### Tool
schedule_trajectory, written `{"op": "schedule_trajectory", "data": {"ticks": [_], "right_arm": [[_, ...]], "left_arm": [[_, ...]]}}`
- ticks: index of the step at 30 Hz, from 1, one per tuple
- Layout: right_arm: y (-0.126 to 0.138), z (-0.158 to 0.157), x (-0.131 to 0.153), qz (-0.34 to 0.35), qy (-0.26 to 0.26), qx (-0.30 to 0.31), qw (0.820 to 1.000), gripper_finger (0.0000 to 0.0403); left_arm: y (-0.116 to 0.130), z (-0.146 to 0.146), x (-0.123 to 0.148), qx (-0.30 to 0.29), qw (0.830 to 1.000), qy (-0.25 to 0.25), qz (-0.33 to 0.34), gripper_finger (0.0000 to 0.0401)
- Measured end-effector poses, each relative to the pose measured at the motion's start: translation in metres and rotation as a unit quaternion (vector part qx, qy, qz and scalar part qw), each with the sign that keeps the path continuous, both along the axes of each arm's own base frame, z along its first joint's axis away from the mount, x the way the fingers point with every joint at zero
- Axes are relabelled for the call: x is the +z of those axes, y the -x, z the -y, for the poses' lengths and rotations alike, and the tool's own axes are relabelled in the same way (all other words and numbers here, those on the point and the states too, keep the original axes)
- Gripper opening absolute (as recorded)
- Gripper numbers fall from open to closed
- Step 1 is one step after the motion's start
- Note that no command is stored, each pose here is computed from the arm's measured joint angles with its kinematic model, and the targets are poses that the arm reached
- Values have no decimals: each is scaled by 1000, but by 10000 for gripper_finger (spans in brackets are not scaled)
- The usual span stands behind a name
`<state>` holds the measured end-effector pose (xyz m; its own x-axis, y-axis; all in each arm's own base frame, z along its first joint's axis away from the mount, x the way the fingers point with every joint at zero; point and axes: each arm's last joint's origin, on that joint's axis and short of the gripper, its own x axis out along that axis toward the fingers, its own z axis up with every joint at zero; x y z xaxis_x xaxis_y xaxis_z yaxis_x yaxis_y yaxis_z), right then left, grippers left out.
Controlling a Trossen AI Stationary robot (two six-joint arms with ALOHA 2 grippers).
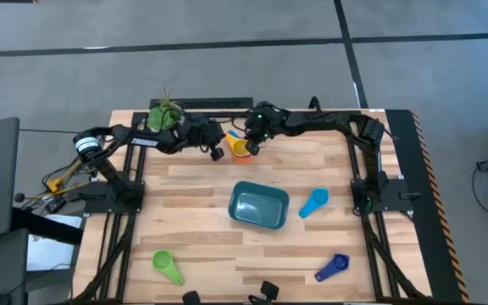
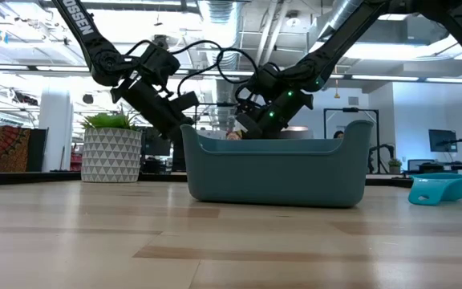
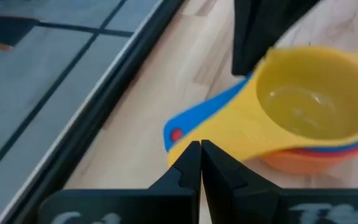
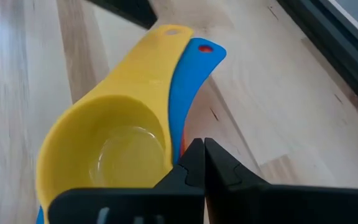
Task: Nest measuring cups in basket
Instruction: Stack the yellow measuring cup on top of the blue measuring cup
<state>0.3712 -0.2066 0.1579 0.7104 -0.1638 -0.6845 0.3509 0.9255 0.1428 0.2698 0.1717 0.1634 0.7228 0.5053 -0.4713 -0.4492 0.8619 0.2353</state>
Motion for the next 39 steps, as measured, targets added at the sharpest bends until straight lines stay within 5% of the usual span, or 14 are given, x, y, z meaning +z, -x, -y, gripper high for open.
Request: {"op": "schedule_trajectory", "data": {"ticks": [10,22,30,36,39], "right_arm": [[0,0,0,0,0,0,1000,9],[-2,-4,0,1,1,5,1000,10],[-3,-4,0,0,0,5,1000,11],[-3,-6,0,2,-1,16,1000,10],[-5,-9,0,5,4,44,999,7]], "left_arm": [[7,4,-12,-3,997,37,-67,0],[4,-5,0,-28,1000,-5,-9,0],[9,-5,-1,-19,999,16,-25,0],[12,3,-6,-41,990,135,-9,0],[9,7,-8,-51,988,145,-11,0]]}}
